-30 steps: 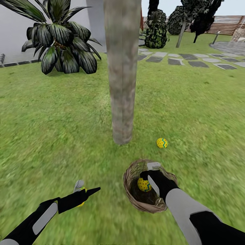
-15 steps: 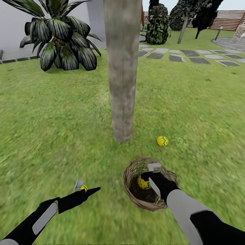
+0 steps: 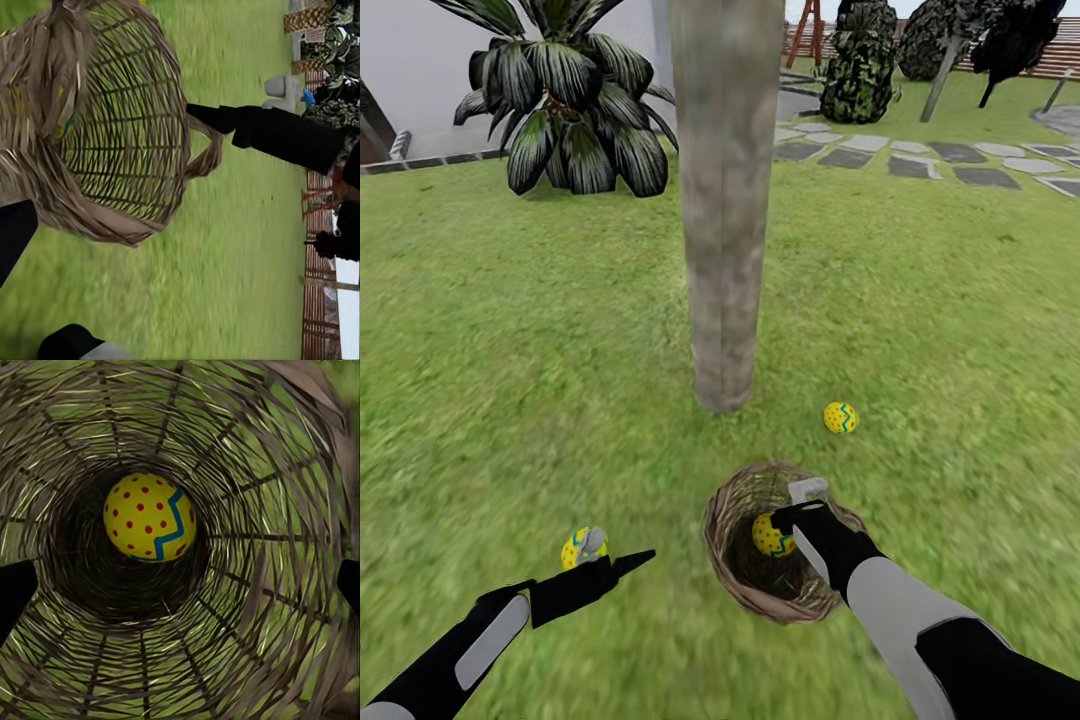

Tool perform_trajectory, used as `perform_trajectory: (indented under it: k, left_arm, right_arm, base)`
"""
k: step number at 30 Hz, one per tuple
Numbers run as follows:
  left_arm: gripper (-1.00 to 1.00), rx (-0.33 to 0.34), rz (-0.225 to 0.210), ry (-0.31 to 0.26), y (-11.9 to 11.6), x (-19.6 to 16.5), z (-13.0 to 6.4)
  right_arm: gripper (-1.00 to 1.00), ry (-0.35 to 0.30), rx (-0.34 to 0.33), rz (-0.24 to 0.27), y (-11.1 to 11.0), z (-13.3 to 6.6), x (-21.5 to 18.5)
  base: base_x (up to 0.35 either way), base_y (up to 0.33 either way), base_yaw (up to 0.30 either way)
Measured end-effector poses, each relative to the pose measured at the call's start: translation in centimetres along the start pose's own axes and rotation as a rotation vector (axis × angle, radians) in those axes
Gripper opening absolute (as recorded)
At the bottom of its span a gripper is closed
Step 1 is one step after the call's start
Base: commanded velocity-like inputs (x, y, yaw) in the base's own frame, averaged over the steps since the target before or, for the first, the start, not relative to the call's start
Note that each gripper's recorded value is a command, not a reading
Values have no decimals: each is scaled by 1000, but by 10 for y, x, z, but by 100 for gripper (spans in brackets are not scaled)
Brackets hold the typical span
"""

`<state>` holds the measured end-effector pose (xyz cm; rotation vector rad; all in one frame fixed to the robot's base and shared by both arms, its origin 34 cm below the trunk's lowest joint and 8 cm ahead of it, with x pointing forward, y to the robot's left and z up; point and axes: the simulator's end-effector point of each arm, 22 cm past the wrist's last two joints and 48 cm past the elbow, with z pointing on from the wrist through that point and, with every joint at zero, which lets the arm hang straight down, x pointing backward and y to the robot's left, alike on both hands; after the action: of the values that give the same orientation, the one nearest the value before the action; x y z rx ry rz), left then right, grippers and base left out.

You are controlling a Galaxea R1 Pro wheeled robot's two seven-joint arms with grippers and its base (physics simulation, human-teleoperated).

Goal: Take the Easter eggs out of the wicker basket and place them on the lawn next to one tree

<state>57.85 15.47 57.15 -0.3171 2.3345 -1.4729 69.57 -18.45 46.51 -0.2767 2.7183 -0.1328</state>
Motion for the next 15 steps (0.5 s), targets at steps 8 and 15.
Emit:
perform_trajectory:
  k: [8,15]
  left_arm:
    - [100,-4,-8,3,4,2,0]
    - [100,-8,-15,7,8,4,0]
  right_arm:
    - [100,14,-9,-4,7,3,7]
    - [100,49,-8,-25,8,8,25]
  base:
    - [0,-23,188]
    - [0,0,187]
